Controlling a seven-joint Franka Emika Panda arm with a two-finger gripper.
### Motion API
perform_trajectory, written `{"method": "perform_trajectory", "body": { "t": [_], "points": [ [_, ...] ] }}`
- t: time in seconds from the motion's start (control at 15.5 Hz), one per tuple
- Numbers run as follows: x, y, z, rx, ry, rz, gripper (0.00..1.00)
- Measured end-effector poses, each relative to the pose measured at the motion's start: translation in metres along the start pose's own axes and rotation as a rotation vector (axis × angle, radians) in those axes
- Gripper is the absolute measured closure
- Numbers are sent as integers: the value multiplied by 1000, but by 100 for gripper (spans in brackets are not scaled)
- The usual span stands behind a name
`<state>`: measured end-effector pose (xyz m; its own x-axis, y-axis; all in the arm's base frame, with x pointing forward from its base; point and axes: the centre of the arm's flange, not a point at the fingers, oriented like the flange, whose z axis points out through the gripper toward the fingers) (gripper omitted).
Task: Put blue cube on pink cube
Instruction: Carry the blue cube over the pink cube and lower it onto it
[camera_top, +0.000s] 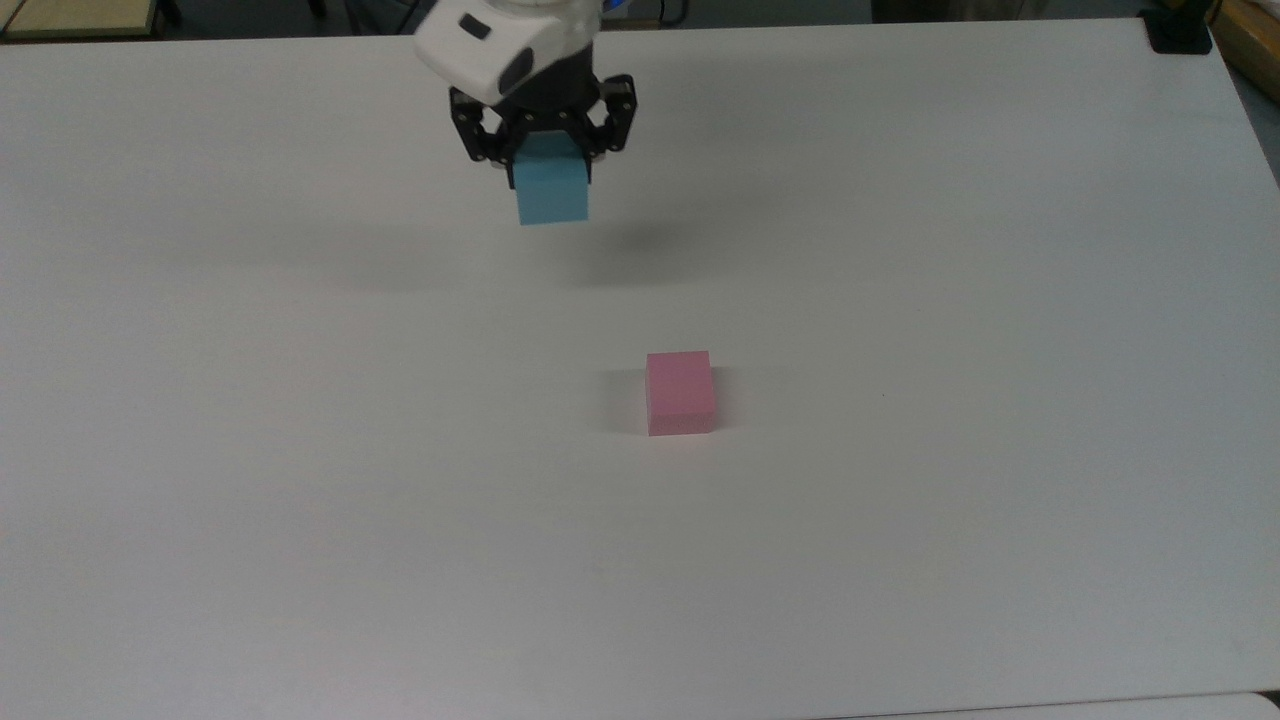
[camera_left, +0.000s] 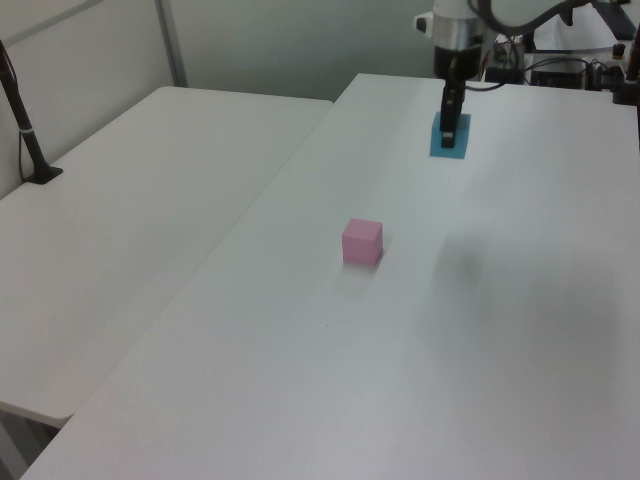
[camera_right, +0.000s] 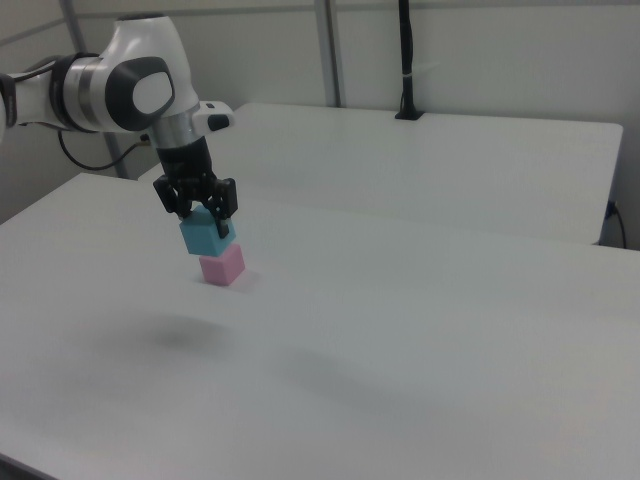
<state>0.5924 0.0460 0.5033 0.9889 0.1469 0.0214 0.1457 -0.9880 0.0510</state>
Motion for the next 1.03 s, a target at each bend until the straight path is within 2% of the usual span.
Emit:
{"method": "perform_trajectory", "body": {
  "t": [0.32, 0.71, 1.03],
  "points": [
    [28, -51, 14, 2, -5, 55, 38],
    [77, -55, 40, 1, 4, 102, 38],
    [103, -61, 69, 8, 59, 95, 38]
  ]
}}
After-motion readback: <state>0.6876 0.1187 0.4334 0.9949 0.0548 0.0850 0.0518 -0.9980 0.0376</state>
